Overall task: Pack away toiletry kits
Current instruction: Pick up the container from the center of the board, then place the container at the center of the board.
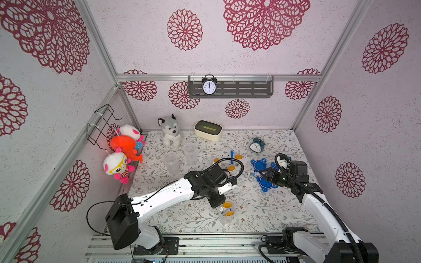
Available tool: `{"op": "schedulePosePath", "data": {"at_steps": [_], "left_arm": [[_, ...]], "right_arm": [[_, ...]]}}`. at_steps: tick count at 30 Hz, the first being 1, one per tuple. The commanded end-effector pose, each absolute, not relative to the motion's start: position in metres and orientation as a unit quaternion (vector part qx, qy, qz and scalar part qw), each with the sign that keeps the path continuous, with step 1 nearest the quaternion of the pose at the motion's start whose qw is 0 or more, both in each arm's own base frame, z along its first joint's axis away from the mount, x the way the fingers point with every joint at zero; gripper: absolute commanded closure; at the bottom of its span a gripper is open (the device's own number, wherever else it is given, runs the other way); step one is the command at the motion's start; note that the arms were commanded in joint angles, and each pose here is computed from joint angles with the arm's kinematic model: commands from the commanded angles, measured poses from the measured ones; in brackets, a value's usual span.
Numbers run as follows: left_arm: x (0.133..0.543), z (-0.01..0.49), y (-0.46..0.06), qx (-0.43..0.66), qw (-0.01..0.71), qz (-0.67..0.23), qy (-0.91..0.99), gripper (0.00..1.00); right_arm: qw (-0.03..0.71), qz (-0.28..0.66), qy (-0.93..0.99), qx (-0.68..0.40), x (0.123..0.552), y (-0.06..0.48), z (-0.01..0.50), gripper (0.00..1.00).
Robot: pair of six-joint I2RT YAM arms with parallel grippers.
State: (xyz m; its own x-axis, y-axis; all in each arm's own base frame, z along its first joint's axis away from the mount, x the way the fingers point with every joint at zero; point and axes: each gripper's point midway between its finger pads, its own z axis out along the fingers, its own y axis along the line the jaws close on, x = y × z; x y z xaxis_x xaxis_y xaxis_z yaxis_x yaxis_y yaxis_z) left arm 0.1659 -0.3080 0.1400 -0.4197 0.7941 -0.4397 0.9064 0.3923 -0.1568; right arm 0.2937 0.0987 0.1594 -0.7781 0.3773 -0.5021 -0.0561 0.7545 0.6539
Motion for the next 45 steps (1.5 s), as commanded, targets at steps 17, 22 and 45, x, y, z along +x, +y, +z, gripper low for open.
{"op": "schedulePosePath", "data": {"at_steps": [17, 22, 45], "left_arm": [[0.181, 0.140, -0.304, 0.522, 0.169, -0.138, 0.825, 0.97], [0.196, 0.139, -0.280, 0.488, 0.170, -0.107, 0.850, 1.00], [0.263, 0.153, -0.173, 0.317, 0.220, -0.029, 0.922, 1.00]], "right_arm": [[0.331, 0.357, 0.868, 0.095, 0.303, 0.099, 0.162, 0.54], [0.329, 0.358, 0.869, 0.089, 0.305, 0.100, 0.160, 0.54], [0.311, 0.372, 0.871, 0.084, 0.308, 0.105, 0.150, 0.54]]}}
